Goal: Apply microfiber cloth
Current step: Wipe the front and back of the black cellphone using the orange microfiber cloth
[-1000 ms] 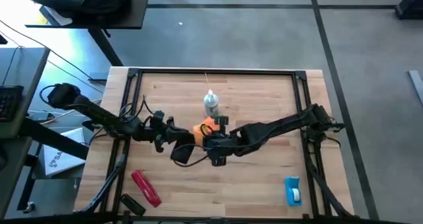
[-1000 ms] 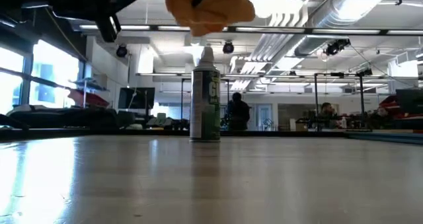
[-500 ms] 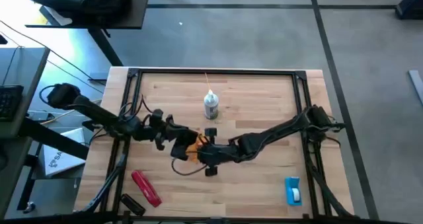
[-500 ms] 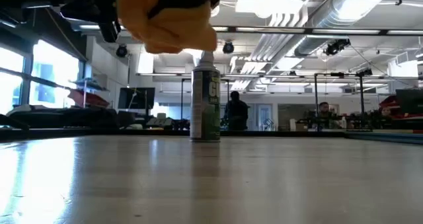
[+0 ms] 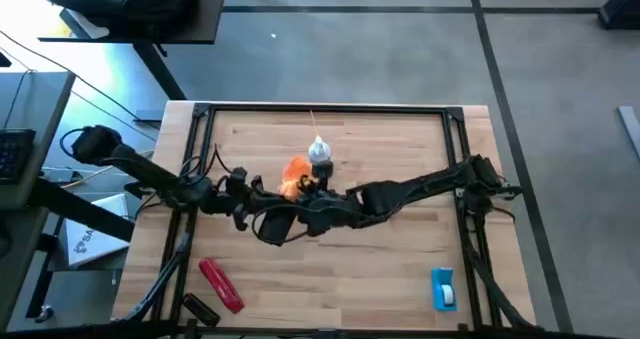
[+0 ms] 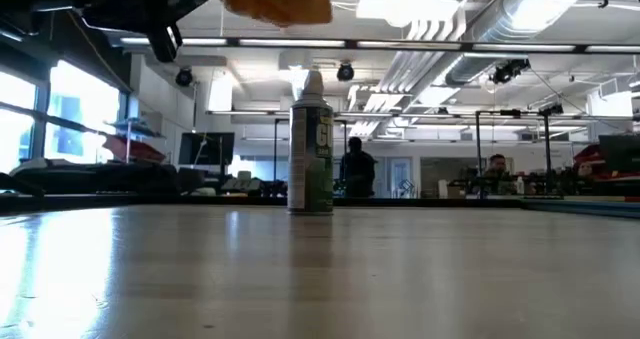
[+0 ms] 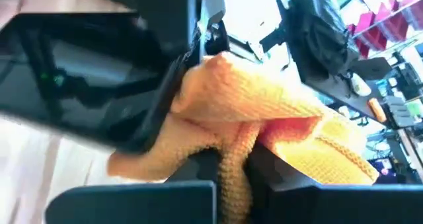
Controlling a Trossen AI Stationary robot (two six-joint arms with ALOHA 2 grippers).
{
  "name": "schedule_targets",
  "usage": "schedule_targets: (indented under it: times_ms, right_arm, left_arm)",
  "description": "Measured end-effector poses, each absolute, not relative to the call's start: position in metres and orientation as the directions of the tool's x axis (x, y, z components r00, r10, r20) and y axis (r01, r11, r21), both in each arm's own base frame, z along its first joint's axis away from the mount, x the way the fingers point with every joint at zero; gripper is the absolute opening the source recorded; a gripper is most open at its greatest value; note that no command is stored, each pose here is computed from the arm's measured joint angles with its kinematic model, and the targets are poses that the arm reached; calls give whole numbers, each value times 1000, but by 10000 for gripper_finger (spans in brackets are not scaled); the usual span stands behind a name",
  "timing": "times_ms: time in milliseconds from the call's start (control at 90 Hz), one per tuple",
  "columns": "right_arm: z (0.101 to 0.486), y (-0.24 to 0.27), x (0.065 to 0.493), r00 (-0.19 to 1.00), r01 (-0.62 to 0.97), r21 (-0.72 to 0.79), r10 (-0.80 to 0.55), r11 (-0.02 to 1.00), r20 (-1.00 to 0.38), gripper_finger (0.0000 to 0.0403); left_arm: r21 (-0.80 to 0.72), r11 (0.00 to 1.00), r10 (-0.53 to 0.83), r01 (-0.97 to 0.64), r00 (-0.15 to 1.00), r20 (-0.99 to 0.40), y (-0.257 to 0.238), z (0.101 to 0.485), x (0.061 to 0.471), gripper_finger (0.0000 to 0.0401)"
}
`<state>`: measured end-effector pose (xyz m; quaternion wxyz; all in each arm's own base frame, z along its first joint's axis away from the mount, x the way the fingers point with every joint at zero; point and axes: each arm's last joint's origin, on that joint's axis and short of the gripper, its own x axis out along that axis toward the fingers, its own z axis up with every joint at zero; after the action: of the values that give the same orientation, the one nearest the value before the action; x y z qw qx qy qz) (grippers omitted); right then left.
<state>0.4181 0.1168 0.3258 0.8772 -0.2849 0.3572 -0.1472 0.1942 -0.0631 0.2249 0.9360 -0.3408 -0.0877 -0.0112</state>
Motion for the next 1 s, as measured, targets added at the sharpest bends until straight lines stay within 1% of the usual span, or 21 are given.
schedule_targets:
  times_ms: [111, 189, 256, 333, 500, 622, 711, 811, 867, 933, 1000]
  right_arm:
    - [339, 134, 406, 696, 59, -611, -472, 789, -541, 3]
    - [347, 146, 403, 726, 63, -585, -440, 808, -529, 3]
    - [347, 154, 404, 761, 50, -546, -386, 836, -522, 3]
    - [339, 159, 409, 792, 31, -520, -339, 854, -509, 3]
    - [299, 147, 425, 807, 46, -524, -341, 850, -482, 3]
    - [272, 139, 434, 857, 38, -443, -258, 895, -447, 3]
    - [259, 135, 437, 895, 8, -359, -166, 933, -413, 3]
    - [251, 136, 439, 935, -58, -248, -34, 967, -352, 3]
    - [251, 136, 440, 945, -98, -219, 22, 971, -325, 3]
    - [250, 134, 440, 945, -87, -232, 7, 969, -327, 3]
    - [249, 129, 440, 940, -23, -296, -80, 955, -331, 3]
  left_arm:
    - [-642, 767, 84, 27, 986, 142, -62, 222, 195, 12]
    - [-657, 753, 154, -45, 982, 109, -58, 218, 195, 12]
    - [-679, 731, 195, -73, 975, 105, -56, 218, 195, 12]
    - [-704, 705, 226, -88, 968, 106, -53, 217, 195, 12]
    - [-744, 666, 229, -61, 965, 126, -53, 219, 195, 12]
    - [-767, 640, 238, -51, 962, 135, -53, 220, 195, 12]
    - [-774, 631, 253, -44, 955, 152, -52, 221, 195, 12]
    - [-783, 621, 263, -39, 951, 162, -52, 222, 194, 12]
    - [-790, 612, 277, -42, 947, 164, -52, 223, 194, 12]
    - [-799, 600, 280, -37, 946, 166, -51, 223, 194, 12]
    - [-800, 599, 284, -42, 945, 163, -51, 223, 194, 12]
